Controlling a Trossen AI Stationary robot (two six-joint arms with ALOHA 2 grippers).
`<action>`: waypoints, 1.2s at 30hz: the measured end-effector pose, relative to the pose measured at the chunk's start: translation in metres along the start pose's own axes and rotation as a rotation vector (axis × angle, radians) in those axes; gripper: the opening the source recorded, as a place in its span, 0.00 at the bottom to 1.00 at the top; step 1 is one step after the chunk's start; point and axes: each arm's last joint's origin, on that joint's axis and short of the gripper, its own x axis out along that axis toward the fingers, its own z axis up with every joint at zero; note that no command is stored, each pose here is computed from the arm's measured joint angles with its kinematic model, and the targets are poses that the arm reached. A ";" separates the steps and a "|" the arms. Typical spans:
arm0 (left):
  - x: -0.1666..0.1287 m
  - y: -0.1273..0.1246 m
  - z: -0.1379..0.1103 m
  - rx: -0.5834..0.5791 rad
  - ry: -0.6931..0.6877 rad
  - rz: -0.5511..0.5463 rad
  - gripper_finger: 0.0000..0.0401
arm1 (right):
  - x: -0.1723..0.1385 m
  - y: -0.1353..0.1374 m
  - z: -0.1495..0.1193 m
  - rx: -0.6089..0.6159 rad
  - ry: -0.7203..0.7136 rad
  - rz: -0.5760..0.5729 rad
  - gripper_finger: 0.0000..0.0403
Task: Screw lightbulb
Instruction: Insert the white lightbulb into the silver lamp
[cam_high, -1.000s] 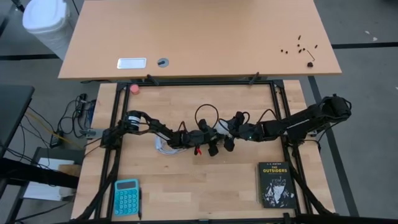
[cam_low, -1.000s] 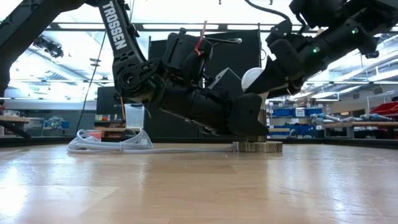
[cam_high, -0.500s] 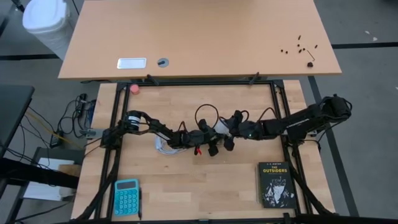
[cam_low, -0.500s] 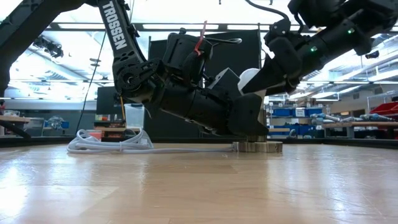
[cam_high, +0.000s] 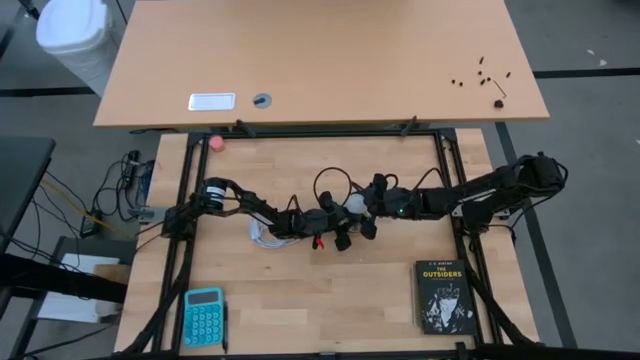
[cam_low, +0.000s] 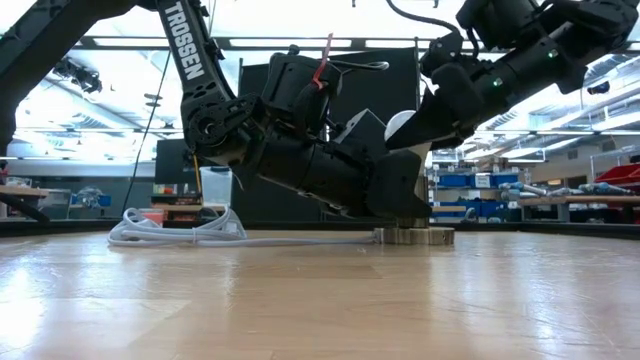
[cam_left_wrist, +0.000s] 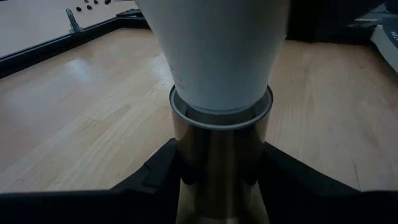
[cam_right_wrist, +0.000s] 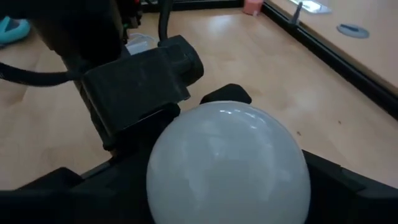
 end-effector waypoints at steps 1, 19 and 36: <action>0.000 0.000 0.000 0.000 0.000 0.000 0.43 | 0.000 0.000 0.000 -0.013 0.000 0.003 0.76; 0.000 0.000 0.000 0.000 0.000 0.000 0.43 | 0.001 -0.001 0.002 -0.107 -0.017 0.067 0.66; 0.000 0.000 0.000 0.000 0.000 0.000 0.43 | 0.001 -0.001 0.002 -0.089 -0.014 0.067 0.67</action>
